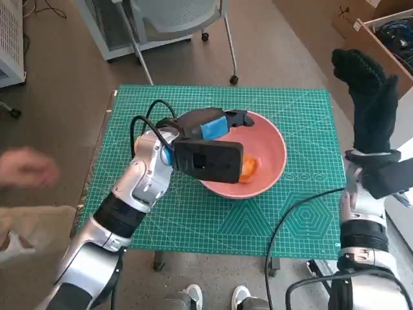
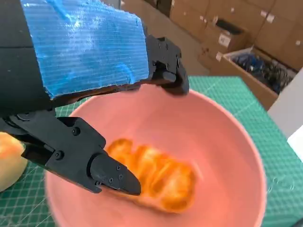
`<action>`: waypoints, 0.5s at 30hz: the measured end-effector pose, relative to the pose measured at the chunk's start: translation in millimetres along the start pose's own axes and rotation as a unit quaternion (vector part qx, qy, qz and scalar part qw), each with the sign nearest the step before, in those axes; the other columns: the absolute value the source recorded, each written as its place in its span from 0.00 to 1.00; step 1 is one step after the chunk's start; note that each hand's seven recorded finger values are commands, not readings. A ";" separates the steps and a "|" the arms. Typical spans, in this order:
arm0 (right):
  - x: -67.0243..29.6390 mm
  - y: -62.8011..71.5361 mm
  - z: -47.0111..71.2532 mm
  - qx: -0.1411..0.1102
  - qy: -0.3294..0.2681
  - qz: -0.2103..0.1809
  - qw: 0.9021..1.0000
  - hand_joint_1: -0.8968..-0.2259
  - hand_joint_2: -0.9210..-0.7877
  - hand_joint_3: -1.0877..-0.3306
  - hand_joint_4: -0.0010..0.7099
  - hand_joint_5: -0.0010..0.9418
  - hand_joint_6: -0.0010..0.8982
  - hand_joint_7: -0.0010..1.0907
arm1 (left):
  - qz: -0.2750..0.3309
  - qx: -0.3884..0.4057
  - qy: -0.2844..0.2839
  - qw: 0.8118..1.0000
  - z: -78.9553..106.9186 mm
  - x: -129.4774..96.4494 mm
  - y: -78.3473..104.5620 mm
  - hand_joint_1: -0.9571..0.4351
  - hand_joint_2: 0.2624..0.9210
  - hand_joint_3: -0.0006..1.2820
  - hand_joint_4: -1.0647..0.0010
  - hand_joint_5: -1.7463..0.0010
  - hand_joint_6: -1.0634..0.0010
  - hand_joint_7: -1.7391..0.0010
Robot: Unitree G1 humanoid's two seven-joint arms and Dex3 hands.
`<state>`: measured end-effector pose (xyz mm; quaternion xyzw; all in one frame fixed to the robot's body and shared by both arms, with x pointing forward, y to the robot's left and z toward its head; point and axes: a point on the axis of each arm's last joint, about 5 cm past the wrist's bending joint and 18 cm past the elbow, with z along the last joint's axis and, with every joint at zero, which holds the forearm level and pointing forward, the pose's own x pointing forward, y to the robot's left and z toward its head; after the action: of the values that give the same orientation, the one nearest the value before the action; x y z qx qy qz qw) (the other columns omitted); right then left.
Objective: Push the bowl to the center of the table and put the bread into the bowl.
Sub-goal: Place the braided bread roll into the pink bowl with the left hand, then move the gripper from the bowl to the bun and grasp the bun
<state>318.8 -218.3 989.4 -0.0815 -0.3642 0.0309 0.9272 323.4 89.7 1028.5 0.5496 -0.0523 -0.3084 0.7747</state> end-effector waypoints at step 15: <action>-0.2 3.2 -1.1 -0.001 0.004 0.002 1.000 0.33 0.00 0.25 0.24 0.00 0.27 0.06 | 0.046 0.016 -0.033 0.998 -13.0 -30.9 17.9 0.16 0.80 0.03 1.00 1.00 1.00 0.91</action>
<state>319.4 -215.3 987.9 -0.0834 -0.3603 0.0316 0.9286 311.5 120.6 1047.2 0.5483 -0.1078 -0.2895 0.7771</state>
